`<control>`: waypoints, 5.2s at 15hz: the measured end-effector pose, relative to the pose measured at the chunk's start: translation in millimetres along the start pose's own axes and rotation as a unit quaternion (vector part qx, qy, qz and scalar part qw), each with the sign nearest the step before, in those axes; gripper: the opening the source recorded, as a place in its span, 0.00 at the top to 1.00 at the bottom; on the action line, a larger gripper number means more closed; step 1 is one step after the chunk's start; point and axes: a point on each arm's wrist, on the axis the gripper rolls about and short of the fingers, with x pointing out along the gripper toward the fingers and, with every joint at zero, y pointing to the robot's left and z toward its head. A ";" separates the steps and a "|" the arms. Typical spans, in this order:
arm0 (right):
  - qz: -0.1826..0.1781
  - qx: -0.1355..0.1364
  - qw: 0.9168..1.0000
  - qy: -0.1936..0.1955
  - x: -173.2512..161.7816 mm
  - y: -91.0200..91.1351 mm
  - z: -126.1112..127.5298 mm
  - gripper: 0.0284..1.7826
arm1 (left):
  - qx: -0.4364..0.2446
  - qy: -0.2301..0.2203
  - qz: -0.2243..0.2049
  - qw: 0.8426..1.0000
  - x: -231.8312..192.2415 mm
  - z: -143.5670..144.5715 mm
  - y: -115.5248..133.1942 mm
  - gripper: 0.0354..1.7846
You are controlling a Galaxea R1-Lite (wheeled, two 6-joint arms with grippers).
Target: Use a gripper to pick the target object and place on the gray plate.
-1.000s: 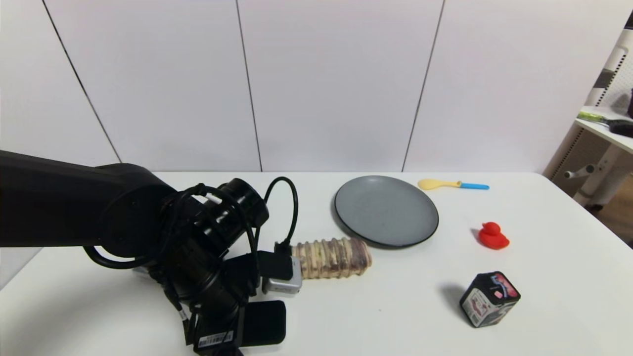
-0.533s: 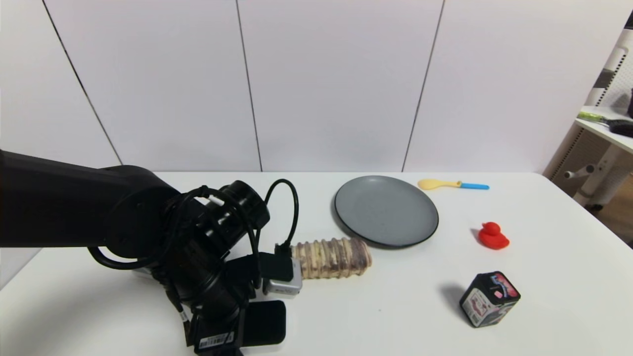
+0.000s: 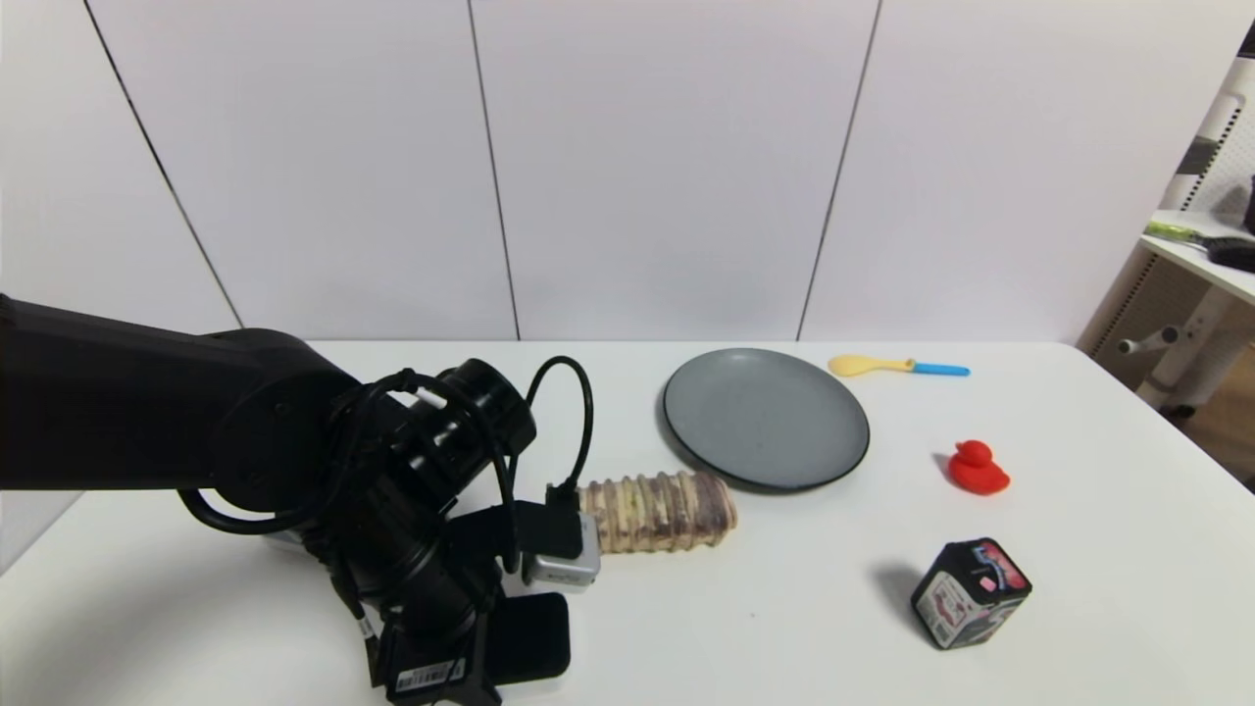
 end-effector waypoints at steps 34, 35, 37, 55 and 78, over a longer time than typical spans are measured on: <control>0.000 0.000 1.000 0.000 0.0 0.0 0.0 0.04 | 0.108 -0.367 0.232 0.894 40.1 165.5 143.2 0.45; 0.000 0.000 1.000 0.000 0.0 0.0 0.0 0.04 | 0.108 -0.365 0.229 0.896 43.9 165.3 143.6 0.45; 0.000 0.000 1.000 0.000 0.0 0.0 0.0 0.04 | 0.107 -0.363 0.227 0.897 47.9 165.2 144.1 0.45; 0.000 0.000 1.000 0.000 0.0 0.0 0.0 0.04 | 0.108 -0.355 0.207 0.905 65.3 163.1 145.5 0.31; 0.000 0.000 1.000 0.000 0.0 0.0 0.0 0.04 | -0.208 -0.228 0.319 0.896 -156.5 -107.0 -95.1 0.06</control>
